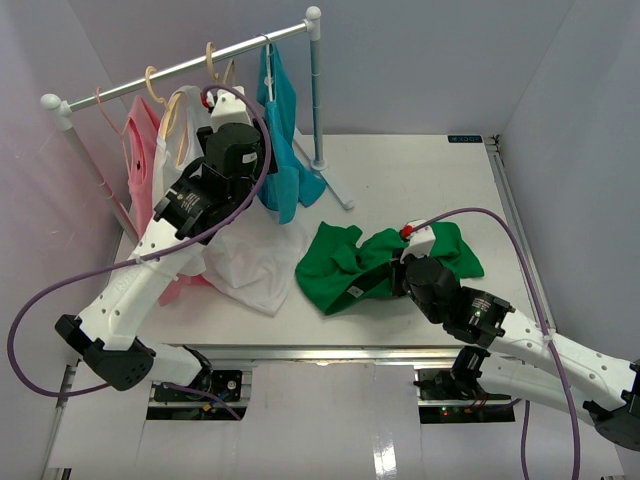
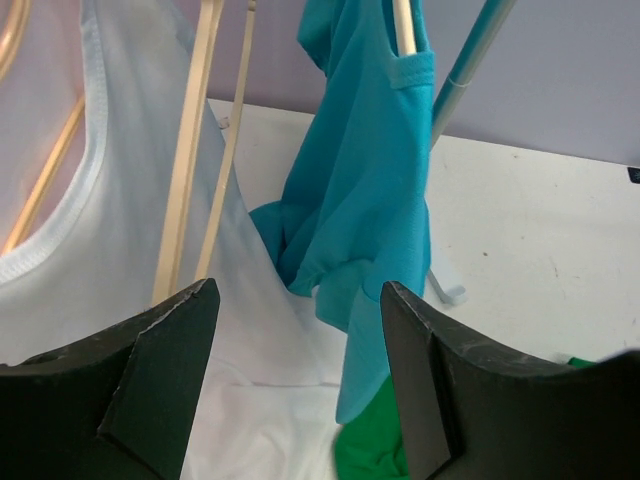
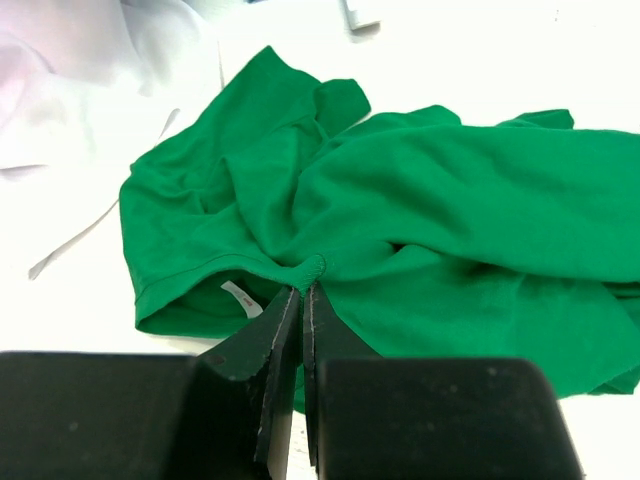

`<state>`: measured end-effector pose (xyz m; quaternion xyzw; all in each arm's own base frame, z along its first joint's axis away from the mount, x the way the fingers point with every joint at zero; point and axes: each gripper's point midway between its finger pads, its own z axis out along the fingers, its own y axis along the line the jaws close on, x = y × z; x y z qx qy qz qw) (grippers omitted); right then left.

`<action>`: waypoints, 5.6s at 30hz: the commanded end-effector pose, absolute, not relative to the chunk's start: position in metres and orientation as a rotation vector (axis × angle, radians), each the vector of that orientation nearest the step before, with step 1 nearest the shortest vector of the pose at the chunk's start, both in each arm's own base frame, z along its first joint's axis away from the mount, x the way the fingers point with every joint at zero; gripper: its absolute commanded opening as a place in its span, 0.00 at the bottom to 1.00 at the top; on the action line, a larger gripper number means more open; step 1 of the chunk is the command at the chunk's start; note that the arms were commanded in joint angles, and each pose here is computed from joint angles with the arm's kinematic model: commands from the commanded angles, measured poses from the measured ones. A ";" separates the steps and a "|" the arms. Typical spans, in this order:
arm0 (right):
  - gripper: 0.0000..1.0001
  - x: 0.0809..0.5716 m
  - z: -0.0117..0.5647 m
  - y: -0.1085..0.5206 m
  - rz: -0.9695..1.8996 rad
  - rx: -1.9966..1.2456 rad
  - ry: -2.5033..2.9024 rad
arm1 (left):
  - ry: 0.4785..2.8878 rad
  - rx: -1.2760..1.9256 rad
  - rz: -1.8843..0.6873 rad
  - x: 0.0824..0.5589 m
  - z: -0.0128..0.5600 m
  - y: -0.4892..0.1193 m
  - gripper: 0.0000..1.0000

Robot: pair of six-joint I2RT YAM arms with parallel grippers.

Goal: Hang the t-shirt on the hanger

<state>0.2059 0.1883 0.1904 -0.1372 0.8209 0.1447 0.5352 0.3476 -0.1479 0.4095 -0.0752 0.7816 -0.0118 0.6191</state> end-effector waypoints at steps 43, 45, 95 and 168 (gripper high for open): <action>0.08 0.200 0.207 0.198 0.451 -0.366 1.889 | 1.822 -0.050 0.006 0.402 0.394 -0.093 0.06; 0.08 0.200 0.207 0.198 0.450 -0.367 1.889 | 1.812 -0.064 0.020 0.401 0.399 -0.089 0.00; 0.08 0.207 0.196 0.197 0.386 -0.355 1.923 | 1.738 -0.035 -0.164 0.315 0.435 -0.081 0.00; 0.08 0.249 0.219 0.162 0.229 -0.104 1.978 | 1.522 0.617 -1.044 0.112 0.439 -0.172 0.00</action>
